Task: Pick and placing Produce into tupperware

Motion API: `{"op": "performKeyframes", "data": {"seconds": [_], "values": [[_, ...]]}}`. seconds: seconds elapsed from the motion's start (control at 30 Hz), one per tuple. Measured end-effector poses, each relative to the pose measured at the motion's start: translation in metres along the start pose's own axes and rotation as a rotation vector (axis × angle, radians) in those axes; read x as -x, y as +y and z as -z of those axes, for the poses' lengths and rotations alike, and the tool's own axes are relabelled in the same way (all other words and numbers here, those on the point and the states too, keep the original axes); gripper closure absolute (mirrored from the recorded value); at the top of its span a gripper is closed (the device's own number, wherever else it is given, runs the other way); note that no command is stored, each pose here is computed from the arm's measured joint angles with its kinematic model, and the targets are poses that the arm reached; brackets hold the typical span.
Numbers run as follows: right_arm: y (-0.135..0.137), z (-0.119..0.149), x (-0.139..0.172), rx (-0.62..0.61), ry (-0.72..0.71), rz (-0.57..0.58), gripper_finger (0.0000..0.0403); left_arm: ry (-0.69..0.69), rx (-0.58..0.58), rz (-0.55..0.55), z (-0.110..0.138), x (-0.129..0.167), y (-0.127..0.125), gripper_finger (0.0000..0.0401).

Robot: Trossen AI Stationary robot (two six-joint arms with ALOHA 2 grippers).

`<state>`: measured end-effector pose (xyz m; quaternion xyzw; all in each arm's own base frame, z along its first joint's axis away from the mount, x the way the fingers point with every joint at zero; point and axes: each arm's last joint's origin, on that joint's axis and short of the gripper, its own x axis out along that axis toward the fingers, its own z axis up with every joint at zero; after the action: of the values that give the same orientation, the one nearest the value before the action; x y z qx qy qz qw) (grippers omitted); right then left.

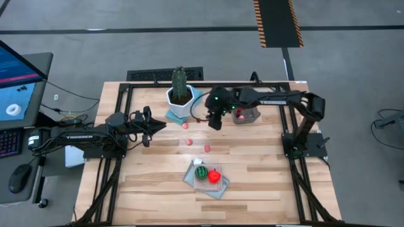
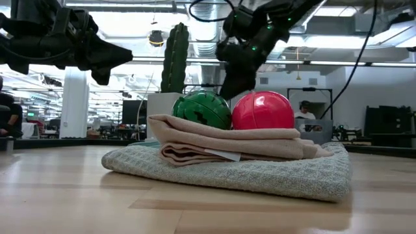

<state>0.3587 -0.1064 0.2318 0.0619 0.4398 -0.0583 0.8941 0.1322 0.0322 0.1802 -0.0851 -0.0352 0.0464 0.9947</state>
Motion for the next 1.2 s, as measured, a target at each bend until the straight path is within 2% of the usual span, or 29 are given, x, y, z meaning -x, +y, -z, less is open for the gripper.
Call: {"op": "performKeyframes", "data": {"seconds": [0.23, 0.5, 0.63, 0.77, 0.97, 1.07, 1.2], "values": [[-0.001, -0.008, -0.008, -0.021, 0.006, -0.001, 0.0245, 0.033, 0.003, 0.033, 0.003, 0.0, -0.001, 0.0356], [0.009, -0.014, 0.004, -0.027, -0.022, -0.02, 0.0255, 0.056, 0.0, 0.045, 0.005, 0.0, -0.001, 0.0356], [0.018, -0.016, 0.013, -0.004, -0.048, -0.067, 0.0254, 0.05, 0.0, 0.015, 0.005, 0.0, 0.0, 0.0356], [0.03, -0.027, 0.04, 0.014, -0.166, -0.104, 0.0251, 0.064, 0.009, 0.0, 0.006, 0.0, 0.001, 0.0356], [0.065, -0.029, 0.108, 0.179, -0.37, -0.166, 0.0253, 0.114, 0.066, -0.004, 0.011, 0.001, 0.001, 0.0356], [0.08, -0.015, 0.135, 0.245, -0.487, -0.211, 0.0255, 0.123, 0.063, 0.043, 0.011, 0.001, 0.0, 0.0356], [0.091, 0.017, 0.149, 0.288, -0.62, -0.253, 0.0257, 0.124, 0.055, 0.049, 0.011, 0.001, 0.0, 0.0356]]}}
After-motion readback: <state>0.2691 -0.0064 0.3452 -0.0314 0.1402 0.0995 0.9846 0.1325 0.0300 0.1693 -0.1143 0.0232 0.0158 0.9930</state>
